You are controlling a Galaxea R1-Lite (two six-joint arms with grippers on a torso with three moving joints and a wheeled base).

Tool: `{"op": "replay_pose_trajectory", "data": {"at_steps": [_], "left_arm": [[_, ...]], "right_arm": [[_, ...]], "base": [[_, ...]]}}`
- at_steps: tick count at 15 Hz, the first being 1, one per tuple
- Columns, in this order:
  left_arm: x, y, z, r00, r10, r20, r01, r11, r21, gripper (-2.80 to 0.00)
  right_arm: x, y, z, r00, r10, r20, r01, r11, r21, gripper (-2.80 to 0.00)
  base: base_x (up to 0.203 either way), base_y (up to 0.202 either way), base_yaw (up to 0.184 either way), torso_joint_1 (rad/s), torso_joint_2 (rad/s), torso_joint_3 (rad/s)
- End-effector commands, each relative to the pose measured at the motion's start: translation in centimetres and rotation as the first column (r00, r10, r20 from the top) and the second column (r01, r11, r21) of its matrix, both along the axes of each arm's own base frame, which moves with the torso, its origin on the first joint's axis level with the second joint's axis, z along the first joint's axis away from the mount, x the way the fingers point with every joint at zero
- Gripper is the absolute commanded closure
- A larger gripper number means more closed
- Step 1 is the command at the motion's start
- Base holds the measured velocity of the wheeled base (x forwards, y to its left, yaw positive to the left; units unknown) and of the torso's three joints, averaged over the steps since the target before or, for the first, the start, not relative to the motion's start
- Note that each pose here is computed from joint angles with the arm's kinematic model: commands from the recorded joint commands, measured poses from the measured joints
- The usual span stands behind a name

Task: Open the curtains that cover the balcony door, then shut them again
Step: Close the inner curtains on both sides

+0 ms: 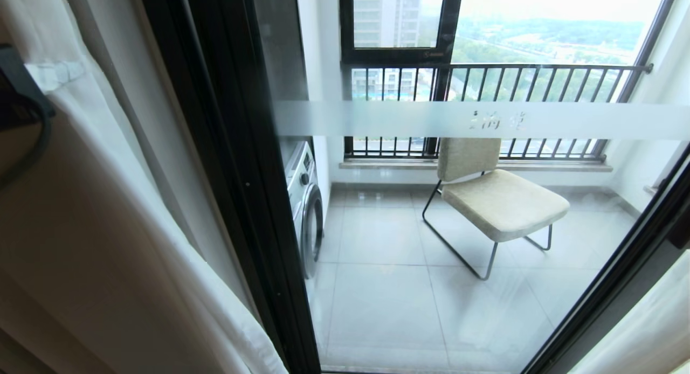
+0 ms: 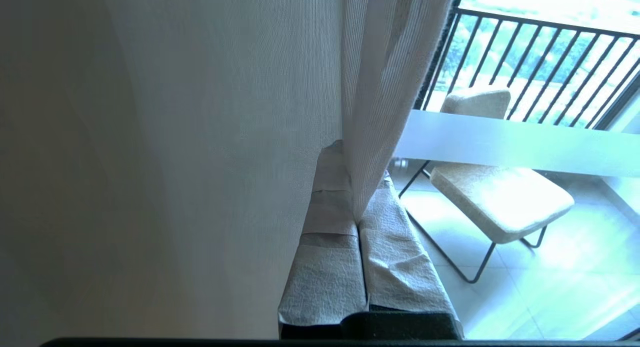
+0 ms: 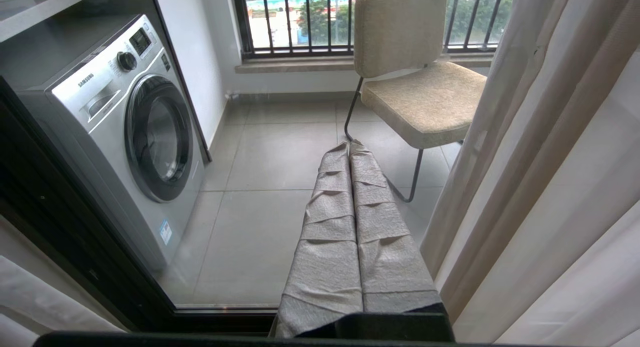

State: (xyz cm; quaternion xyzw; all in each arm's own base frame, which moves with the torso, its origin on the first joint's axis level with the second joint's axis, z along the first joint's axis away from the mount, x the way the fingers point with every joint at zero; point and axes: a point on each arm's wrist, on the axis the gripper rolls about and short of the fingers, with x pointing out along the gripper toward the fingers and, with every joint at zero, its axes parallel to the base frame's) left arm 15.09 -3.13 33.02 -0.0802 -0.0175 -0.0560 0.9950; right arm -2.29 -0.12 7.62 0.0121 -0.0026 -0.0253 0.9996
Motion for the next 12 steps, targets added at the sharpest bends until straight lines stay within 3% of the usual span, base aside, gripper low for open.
{"op": "replay_pose_trajectory", "data": {"at_steps": [1,12], "left_arm": [[-0.3,0.0,0.1,1.0,-0.005,0.008,0.005,1.0,0.002,0.0],[-2.5,0.7,0.3,0.995,0.077,0.066,-0.084,0.99,0.11,0.0]], "right_arm": [[0.0,0.0,0.0,1.0,0.0,0.001,0.0,1.0,0.001,0.0],[0.0,0.0,0.0,1.0,0.0,0.001,0.0,1.0,0.0,0.0]], "base": [[0.0,0.0,0.0,0.0,0.0,0.0],[0.0,0.0,0.0,0.0,0.0,0.0]]}}
